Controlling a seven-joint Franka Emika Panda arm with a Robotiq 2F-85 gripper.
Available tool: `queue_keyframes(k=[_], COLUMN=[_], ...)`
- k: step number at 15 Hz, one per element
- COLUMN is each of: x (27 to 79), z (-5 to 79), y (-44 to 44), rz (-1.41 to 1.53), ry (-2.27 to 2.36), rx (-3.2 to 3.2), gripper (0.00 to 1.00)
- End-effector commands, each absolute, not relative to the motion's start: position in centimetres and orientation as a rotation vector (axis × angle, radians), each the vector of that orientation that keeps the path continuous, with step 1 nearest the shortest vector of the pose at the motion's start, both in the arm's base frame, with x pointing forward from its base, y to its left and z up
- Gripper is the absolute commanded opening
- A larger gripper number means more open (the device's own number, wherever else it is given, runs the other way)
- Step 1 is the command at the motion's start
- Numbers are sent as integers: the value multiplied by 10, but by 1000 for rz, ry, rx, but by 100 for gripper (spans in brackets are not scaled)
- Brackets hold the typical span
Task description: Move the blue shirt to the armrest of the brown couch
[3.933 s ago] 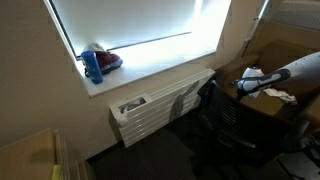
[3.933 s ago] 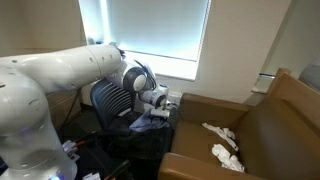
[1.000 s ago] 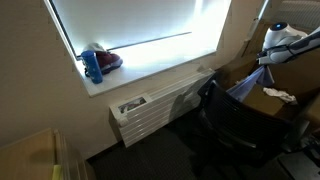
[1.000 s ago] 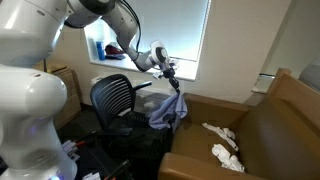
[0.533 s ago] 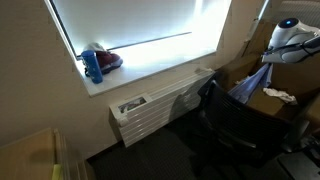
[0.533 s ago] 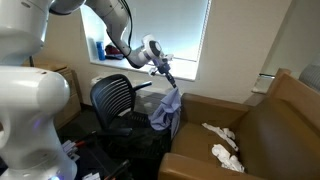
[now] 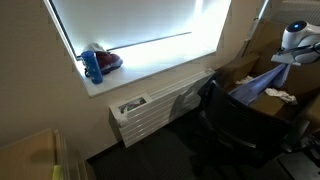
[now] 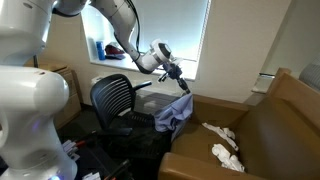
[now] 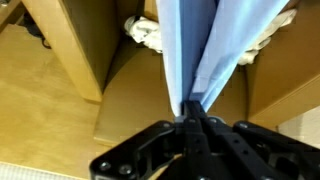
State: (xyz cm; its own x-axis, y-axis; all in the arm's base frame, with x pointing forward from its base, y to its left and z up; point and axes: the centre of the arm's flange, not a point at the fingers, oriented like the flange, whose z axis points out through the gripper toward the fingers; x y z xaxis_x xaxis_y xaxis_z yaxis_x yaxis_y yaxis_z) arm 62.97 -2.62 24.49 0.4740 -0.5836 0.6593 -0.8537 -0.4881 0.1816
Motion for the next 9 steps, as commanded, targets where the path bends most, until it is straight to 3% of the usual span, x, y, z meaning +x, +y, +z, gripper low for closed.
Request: queue_keyframes(k=[1, 9], x=[570, 450], z=[289, 361], y=[-89, -149], rz=[766, 832], ry=[-1405, -1793], rx=[2047, 1467], gripper=[0, 0])
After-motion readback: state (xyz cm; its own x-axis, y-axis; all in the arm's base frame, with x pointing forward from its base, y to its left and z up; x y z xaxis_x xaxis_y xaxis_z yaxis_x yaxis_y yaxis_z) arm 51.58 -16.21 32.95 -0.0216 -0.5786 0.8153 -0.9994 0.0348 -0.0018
